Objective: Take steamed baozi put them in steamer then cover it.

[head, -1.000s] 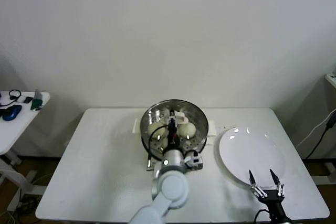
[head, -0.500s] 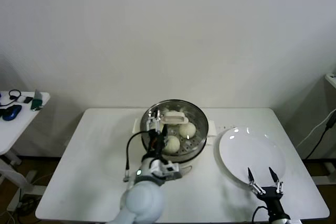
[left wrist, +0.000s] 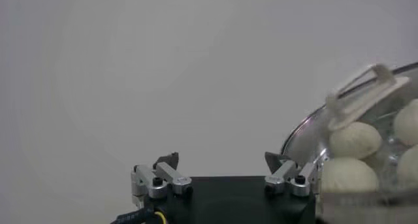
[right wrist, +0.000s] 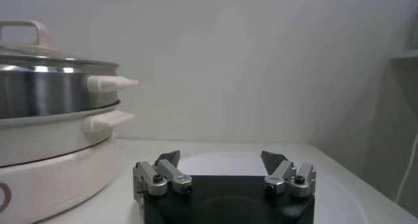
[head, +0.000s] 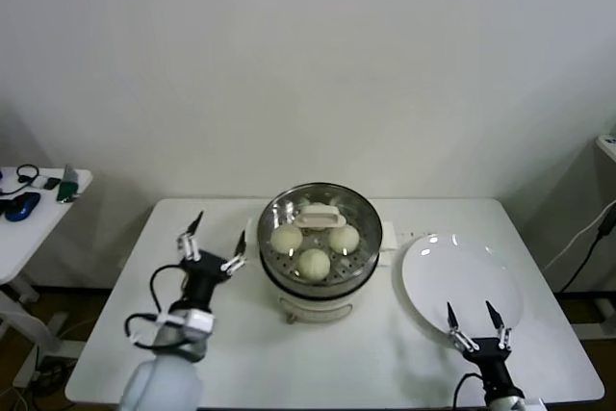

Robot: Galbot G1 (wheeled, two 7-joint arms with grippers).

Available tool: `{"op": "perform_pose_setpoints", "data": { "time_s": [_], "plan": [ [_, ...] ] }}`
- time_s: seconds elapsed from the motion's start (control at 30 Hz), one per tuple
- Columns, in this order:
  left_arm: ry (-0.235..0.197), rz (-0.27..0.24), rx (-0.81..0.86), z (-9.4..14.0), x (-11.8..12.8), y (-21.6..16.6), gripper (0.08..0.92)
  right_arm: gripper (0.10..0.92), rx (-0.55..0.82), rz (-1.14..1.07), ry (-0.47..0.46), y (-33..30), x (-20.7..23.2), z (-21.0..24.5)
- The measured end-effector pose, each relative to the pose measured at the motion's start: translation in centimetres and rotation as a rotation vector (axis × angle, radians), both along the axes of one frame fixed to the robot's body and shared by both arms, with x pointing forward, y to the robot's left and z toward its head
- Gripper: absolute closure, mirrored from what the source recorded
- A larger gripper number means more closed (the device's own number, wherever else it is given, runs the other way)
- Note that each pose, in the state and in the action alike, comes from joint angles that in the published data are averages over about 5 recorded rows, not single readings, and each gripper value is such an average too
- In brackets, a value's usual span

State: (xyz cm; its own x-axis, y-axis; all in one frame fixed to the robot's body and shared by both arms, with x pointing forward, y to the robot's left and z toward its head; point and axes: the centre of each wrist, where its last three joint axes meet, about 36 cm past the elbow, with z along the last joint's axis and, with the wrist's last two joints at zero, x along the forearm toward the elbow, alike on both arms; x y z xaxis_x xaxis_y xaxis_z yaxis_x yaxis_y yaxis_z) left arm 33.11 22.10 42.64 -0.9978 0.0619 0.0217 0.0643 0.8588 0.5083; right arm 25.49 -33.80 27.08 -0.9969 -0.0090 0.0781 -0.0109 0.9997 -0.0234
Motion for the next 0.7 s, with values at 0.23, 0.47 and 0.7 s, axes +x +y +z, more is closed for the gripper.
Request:
{"op": "perform_pose_setpoints", "data": {
  "time_s": [0.23,0.47,0.7],
  "plan": [
    [0.051,0.020,-0.277,-6.1,-2.1,4.4,0.177,0.200,-0.001,0.014,-0.008,0.1,-0.1,-0.4],
    [0.072,0.061,-0.427,-10.5,-4.2,6.0,0.177,0.200,0.006,0.035,-0.025,0.1,0.0,-0.5],
    [0.082,0.084,-0.492,-12.8,-5.7,6.3,0.177,0.200,0.014,0.047,-0.033,0.3,0.1,-0.9]
  ]
}}
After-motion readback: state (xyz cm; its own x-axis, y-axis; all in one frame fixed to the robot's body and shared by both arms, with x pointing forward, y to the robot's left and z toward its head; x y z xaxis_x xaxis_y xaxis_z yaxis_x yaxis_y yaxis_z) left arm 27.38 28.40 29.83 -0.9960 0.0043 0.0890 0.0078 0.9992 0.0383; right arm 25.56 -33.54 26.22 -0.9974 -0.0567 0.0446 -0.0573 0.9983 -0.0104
